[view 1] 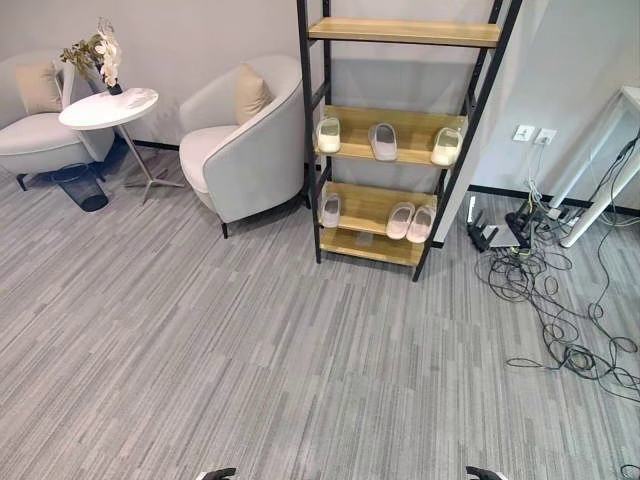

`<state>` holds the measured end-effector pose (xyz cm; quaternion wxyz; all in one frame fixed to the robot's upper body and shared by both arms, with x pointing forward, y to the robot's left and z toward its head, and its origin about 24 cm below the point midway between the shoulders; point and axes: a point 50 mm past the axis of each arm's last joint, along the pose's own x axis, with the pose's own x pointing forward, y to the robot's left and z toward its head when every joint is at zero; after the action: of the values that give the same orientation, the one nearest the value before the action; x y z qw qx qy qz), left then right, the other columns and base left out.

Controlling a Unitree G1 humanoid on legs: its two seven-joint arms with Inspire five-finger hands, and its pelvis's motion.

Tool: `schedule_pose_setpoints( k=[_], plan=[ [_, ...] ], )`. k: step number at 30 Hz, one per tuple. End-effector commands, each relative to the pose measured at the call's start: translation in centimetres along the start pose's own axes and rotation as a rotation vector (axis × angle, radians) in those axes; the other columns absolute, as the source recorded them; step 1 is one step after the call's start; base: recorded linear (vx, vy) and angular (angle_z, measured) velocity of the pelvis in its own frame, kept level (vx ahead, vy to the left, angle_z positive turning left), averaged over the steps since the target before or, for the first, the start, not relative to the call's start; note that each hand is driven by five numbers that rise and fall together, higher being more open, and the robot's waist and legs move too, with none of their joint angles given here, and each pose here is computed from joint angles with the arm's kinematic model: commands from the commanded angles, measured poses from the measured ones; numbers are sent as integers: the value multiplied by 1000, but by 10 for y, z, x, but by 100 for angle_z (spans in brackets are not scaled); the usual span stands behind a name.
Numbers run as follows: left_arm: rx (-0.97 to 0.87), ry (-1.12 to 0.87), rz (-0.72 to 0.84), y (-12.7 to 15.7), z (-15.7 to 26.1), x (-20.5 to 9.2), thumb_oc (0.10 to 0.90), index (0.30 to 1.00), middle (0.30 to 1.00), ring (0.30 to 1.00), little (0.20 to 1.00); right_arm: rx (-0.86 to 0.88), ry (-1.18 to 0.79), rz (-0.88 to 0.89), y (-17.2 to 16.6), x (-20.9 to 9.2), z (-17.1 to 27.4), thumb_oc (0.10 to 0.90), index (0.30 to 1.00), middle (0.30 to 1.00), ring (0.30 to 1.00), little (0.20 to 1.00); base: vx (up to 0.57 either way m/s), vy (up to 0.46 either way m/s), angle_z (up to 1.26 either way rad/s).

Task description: Arrange the slippers neatly on the shoe rack.

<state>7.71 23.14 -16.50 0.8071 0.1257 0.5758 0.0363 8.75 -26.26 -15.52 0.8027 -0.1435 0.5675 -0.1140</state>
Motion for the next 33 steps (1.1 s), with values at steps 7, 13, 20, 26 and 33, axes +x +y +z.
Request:
schedule_pose_setpoints(
  k=[7,13,20,26,33],
  plan=[
    [-14,-72,-12,-8,25,3,800,900,900,900,900,-3,7,-30,-8,0,-5,800,900,900,900,900,14,-42,-3],
    [3,-85,-10,-7,29,4,800,900,900,900,900,4,1,-30,-7,0,-3,800,900,900,900,900,17,-64,-2],
    [17,-105,-16,-8,36,4,800,900,900,900,900,7,-16,-33,-7,0,1,800,900,900,900,900,24,-89,-4],
    [35,-156,-24,-12,52,4,800,900,900,900,900,6,-51,-39,-8,1,11,800,900,900,900,900,-31,-121,0],
    [50,-180,-20,-12,60,5,800,900,900,900,900,19,-56,-60,-12,2,14,800,900,900,900,900,57,-76,10]
  ],
)
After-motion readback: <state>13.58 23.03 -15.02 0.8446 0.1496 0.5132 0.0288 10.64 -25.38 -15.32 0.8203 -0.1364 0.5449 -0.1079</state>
